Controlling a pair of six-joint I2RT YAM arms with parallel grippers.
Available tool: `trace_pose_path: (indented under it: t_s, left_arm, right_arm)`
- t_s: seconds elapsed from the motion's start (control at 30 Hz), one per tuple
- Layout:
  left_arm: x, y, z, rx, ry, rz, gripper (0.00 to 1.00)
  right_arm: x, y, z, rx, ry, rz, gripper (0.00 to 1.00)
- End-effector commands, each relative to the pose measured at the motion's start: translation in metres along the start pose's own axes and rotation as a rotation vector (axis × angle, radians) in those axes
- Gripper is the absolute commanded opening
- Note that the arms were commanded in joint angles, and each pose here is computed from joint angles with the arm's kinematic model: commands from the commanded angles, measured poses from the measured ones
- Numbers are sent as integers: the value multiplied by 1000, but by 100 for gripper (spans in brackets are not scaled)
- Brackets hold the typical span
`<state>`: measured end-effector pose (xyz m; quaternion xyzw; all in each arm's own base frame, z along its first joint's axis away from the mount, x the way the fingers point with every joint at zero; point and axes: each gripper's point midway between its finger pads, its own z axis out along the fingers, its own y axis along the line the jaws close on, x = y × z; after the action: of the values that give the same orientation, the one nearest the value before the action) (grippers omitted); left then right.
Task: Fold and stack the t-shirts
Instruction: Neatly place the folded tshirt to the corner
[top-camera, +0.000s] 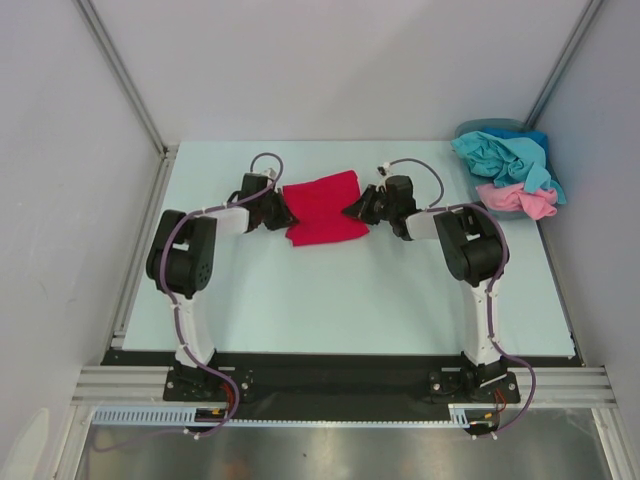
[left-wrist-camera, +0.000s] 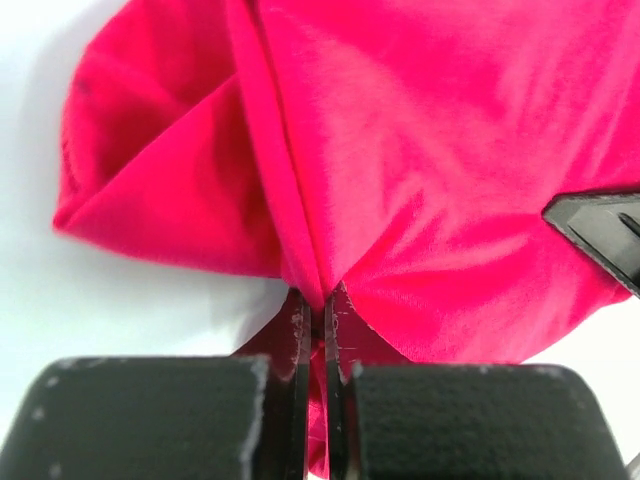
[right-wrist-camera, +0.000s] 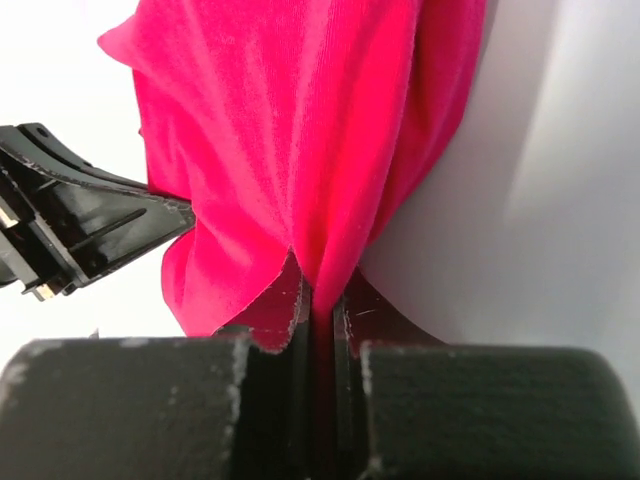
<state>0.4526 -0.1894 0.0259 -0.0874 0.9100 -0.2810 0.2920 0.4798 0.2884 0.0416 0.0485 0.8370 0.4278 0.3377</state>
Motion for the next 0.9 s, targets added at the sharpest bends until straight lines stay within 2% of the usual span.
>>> trace_pose_path:
  t_s: [0.0,0.2,0.33,0.53,0.73,0.87]
  left_arm:
    - [-26,-1,-20,-73,-63,48,0]
    - [-49,0,-36,-163,-92,96,0]
    - [-79,-5,-52,-222,-135,129,0]
    - [-110,2,-80,-341,-162,149,0]
    - [-126,46,-112,-501,-137,106,0]
    - [-119,87,-132,-640,-78,77,0]
  right_arm:
    - [0,5,-5,13,0,-36,0]
    - [12,24,8,18,36,-73,0]
    - [15,46,22,-12,51,-56,0]
    - [5,106,49,-89,49,-86,0]
    - [23,146,76,-155,82,-70,0]
    - [36,153,83,-166,97,-69,0]
